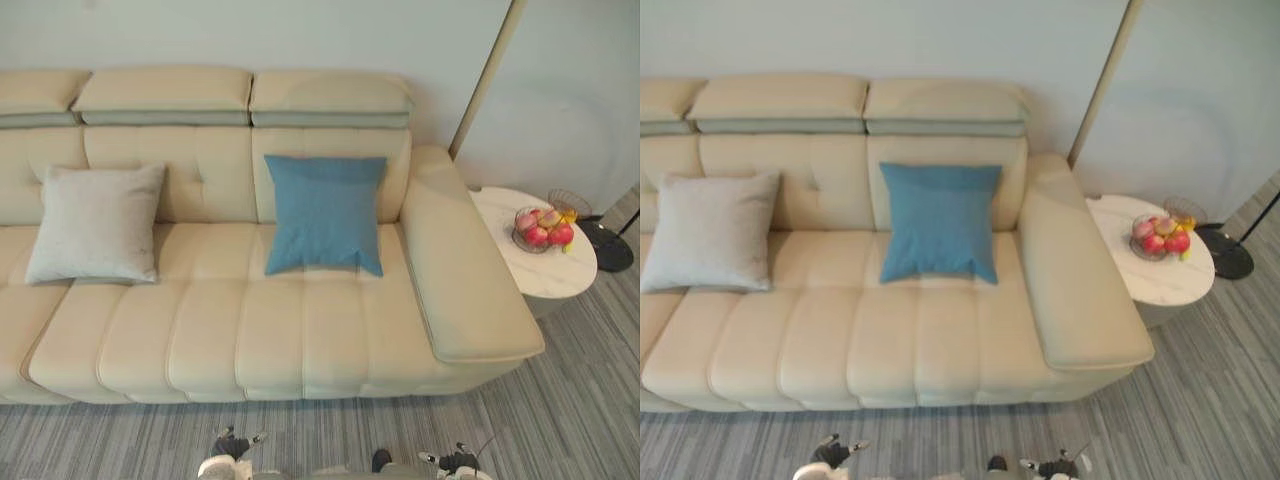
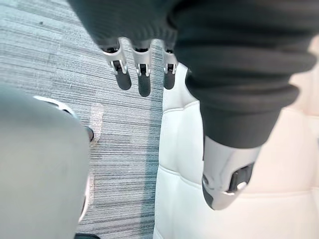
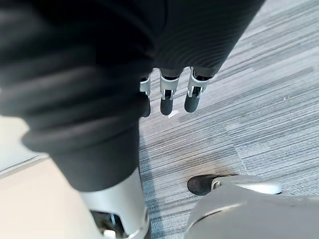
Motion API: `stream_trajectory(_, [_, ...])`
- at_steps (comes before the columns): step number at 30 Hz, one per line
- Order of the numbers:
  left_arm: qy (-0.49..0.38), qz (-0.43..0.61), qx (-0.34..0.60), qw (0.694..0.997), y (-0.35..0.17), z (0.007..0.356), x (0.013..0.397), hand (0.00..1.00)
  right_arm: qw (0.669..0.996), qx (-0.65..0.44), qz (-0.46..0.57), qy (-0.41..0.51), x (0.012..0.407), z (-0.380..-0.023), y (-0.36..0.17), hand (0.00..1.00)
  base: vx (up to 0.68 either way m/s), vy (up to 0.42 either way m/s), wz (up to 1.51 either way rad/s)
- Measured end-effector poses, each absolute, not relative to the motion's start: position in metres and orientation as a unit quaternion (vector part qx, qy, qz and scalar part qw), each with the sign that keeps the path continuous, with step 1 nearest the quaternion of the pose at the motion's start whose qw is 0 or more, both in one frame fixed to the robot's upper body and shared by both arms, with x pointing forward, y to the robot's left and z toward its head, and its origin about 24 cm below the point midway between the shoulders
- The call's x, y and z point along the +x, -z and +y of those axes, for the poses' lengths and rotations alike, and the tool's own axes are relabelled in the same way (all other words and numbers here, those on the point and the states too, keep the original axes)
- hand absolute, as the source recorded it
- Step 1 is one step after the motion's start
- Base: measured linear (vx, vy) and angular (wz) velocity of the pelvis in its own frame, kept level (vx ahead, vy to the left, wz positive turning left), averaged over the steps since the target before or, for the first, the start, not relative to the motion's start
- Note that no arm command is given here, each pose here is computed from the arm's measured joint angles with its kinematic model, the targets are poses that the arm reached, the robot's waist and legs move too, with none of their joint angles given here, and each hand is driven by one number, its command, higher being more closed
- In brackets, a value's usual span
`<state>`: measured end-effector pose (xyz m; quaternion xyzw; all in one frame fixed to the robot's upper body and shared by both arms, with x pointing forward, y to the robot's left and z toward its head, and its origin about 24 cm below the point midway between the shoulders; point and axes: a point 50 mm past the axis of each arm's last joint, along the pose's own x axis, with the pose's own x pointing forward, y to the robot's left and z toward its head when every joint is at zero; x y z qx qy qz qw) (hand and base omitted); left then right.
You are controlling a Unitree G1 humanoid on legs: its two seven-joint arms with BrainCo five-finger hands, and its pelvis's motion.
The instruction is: Pick up cushions and gather them together orderly.
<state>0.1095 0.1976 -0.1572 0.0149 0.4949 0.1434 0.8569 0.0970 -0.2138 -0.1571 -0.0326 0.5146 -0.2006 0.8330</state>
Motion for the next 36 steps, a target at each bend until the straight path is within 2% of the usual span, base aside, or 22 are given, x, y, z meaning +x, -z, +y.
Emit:
stream_trajectory(5, [-0.145,0.488,0.016,0.860,0.155,0.200,0.116,0.00,0.859,-0.029,0.483,0.166,0.125,-0.191,0.151,0.00,-0.02,-0.010,-1.45])
stream_trajectory(11, [-0.141,0.497,0.031,0.856,0.156,0.205,0.114,0.00,0.860,-0.047,0.483,0.159,0.128,-0.197,0.151,0.00,0.03,-0.101,-1.36])
stream_trajectory(14, [-0.126,0.498,0.046,0.857,0.156,0.205,0.117,0.00,0.864,-0.072,0.478,0.142,0.148,-0.202,0.146,0.00,0.03,-0.087,-1.04])
stream_trajectory(20, [-0.135,0.503,0.059,0.852,0.155,0.218,0.114,0.00,0.862,-0.080,0.484,0.125,0.142,-0.199,0.149,0.00,0.07,-0.310,-0.87])
stream_trajectory(27, [-0.100,0.472,0.033,0.875,0.152,0.187,0.132,0.00,0.849,-0.103,0.496,0.149,0.135,-0.225,0.148,0.00,0.16,-0.077,-1.71])
stream_trajectory(31, [-0.101,0.466,0.018,0.879,0.151,0.181,0.137,0.00,0.844,-0.092,0.504,0.158,0.125,-0.220,0.151,0.00,0.17,0.086,-1.21])
stream_trajectory(36, [-0.115,0.463,-0.002,0.879,0.150,0.182,0.138,0.00,0.859,-0.065,0.483,0.156,0.127,-0.200,0.149,0.00,0.19,0.107,-0.67])
